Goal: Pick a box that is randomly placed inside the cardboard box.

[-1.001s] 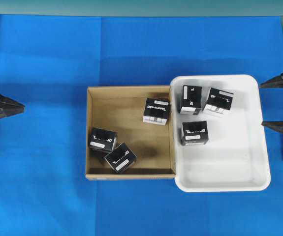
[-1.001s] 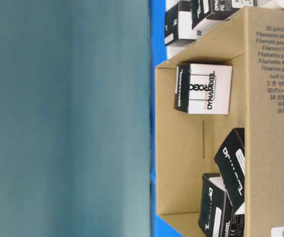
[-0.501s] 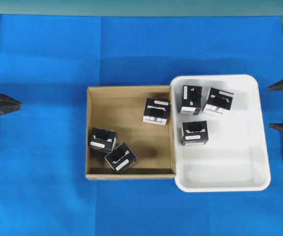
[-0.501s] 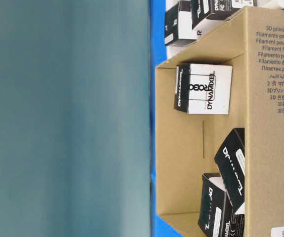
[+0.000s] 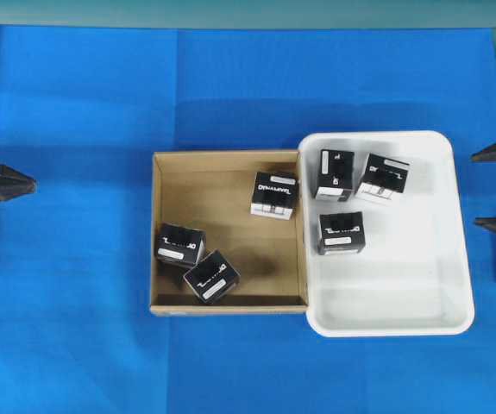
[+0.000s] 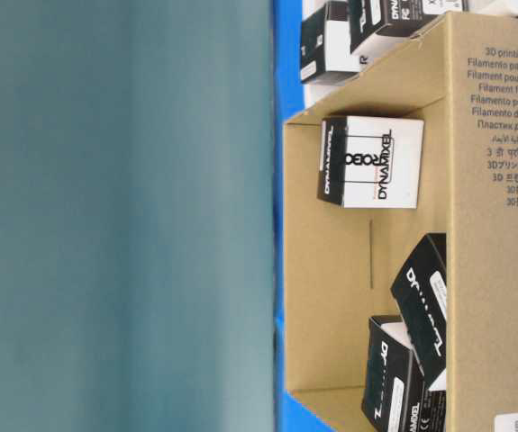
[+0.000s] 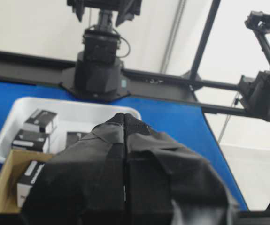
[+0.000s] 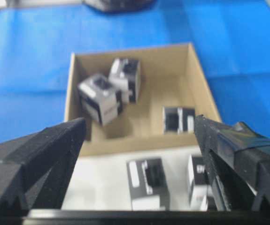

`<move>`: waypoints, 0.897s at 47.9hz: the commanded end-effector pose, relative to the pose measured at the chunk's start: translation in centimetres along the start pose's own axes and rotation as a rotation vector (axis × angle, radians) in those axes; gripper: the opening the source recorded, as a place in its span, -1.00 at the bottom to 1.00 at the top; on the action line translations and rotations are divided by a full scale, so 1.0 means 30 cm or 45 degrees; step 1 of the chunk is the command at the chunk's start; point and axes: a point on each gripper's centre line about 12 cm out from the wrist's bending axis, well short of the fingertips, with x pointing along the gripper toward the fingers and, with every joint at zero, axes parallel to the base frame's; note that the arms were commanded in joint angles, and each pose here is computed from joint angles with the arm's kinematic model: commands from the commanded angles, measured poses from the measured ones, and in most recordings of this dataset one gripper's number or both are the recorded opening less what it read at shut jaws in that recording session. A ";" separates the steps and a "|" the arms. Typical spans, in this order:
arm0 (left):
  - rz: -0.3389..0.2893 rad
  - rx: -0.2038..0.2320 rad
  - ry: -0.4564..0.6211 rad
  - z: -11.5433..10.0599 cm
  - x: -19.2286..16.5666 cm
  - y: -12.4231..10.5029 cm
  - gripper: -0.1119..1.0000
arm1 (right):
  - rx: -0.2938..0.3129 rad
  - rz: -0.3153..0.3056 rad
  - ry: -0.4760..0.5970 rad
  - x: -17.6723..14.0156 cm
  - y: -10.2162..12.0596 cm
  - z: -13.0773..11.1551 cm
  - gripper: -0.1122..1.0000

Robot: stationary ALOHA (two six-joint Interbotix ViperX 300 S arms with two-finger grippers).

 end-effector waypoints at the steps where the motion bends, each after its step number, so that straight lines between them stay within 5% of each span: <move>1: -0.005 0.006 -0.021 0.022 0.004 -0.004 -0.92 | 0.002 0.001 -0.045 0.001 0.000 0.017 0.98; 43: -0.010 0.007 -0.040 0.033 -0.007 -0.007 -0.92 | 0.008 0.011 -0.136 -0.034 0.004 0.054 0.98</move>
